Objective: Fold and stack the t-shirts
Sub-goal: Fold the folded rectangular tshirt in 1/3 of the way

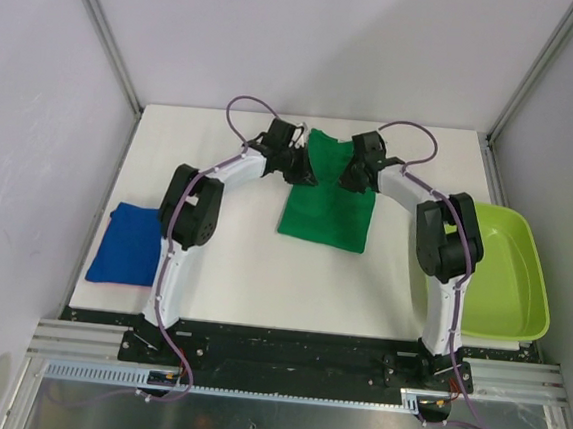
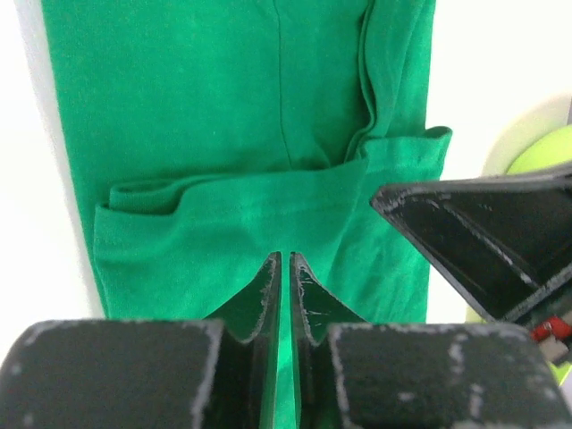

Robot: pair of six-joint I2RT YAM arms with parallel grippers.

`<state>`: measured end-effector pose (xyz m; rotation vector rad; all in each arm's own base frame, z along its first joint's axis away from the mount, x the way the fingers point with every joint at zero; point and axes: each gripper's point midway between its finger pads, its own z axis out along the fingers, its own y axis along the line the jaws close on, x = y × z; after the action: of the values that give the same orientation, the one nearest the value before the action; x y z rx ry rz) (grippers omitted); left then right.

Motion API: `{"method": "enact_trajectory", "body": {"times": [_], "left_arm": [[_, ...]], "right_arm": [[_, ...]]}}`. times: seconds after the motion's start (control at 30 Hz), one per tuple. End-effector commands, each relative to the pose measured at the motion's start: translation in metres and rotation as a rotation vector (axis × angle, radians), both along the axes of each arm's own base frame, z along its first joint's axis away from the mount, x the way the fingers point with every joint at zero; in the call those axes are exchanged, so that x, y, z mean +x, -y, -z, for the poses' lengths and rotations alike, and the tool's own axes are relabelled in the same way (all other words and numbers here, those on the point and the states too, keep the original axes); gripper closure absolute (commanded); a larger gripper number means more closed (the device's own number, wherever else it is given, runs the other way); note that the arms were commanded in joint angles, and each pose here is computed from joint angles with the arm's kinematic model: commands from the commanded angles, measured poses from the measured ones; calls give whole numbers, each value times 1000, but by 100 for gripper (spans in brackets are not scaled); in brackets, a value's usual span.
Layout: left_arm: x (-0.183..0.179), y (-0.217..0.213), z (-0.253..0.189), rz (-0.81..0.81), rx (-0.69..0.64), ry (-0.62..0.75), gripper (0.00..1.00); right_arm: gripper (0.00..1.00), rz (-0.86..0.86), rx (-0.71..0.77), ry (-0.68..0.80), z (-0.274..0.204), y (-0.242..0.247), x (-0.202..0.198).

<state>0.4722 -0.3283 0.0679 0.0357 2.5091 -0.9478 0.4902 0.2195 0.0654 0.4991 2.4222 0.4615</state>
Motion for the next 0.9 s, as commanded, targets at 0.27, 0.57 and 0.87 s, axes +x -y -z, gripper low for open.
{"method": "enact_trajectory", "body": {"times": [0.27,0.57,0.87], "left_arm": [[35,-32,35,-148,99,20,96],[39,-41,22,-156,98,60,96],[39,-31,-30,-99,18,140,84]], "right_arm": [[90,-13,-8,-37,17,11,-7],[90,-3,-40,-37,15,22,-8],[90,-30,-11,132,-64,2,11]]}}
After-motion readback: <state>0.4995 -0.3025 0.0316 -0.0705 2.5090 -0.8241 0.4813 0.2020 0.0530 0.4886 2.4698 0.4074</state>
